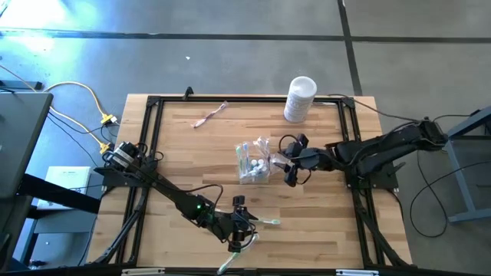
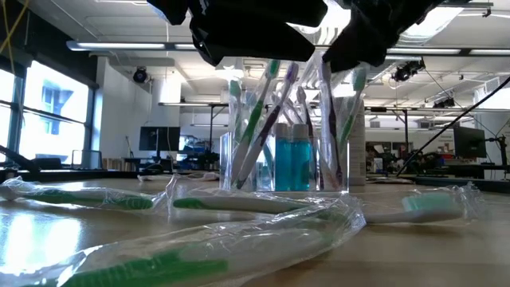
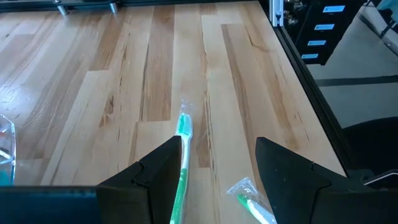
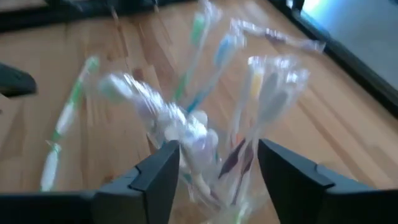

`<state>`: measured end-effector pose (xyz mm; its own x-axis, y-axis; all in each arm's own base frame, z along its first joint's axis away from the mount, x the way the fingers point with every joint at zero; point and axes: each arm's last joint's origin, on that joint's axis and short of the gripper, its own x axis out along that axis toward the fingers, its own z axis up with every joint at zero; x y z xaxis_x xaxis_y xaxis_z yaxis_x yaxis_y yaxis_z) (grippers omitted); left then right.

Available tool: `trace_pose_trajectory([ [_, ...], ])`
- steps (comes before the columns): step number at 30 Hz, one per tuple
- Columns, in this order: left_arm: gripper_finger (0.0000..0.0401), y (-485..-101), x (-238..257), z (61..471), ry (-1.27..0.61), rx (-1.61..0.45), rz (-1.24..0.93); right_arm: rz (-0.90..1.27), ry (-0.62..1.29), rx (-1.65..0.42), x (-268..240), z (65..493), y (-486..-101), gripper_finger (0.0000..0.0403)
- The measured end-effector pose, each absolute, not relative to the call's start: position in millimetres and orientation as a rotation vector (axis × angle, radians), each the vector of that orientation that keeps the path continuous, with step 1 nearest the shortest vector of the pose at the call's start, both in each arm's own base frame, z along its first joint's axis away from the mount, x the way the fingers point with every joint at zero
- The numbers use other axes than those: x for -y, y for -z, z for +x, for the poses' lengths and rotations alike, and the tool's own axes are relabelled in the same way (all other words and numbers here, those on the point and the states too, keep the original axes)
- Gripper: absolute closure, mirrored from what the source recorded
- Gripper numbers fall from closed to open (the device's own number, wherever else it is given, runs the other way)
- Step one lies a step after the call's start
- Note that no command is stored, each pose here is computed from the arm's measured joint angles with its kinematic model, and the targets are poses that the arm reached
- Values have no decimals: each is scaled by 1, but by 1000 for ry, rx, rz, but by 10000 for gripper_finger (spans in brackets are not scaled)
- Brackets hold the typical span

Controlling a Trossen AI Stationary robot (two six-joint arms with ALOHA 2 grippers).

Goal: Pick & Place toothbrushing station
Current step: Put the violet toothbrush into the transparent organizer, then put the green toothbrush into the transparent organizer

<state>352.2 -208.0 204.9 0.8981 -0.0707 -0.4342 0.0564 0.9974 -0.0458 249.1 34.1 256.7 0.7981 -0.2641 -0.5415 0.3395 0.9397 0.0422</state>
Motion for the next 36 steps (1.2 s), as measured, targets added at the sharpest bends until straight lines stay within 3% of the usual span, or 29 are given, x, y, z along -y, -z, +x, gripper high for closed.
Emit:
trace_pose_trajectory([
  [8, 201, -204, 208, 352, 64, -455, -33, 54, 200, -359, -43, 231, -294, 189],
  [15, 201, -203, 208, 351, 59, -469, -40, -106, -407, -305, -94, 214, -303, 190],
  [18, 201, -203, 208, 351, 58, -470, -43, -152, -538, -334, -121, 214, -292, 190],
  [28, 201, -203, 207, 352, 57, -467, -44, -332, -379, -462, -181, 234, -228, 190],
  [36, 201, -202, 207, 351, 51, -486, -56, -270, -286, -550, -196, 245, -190, 190],
])
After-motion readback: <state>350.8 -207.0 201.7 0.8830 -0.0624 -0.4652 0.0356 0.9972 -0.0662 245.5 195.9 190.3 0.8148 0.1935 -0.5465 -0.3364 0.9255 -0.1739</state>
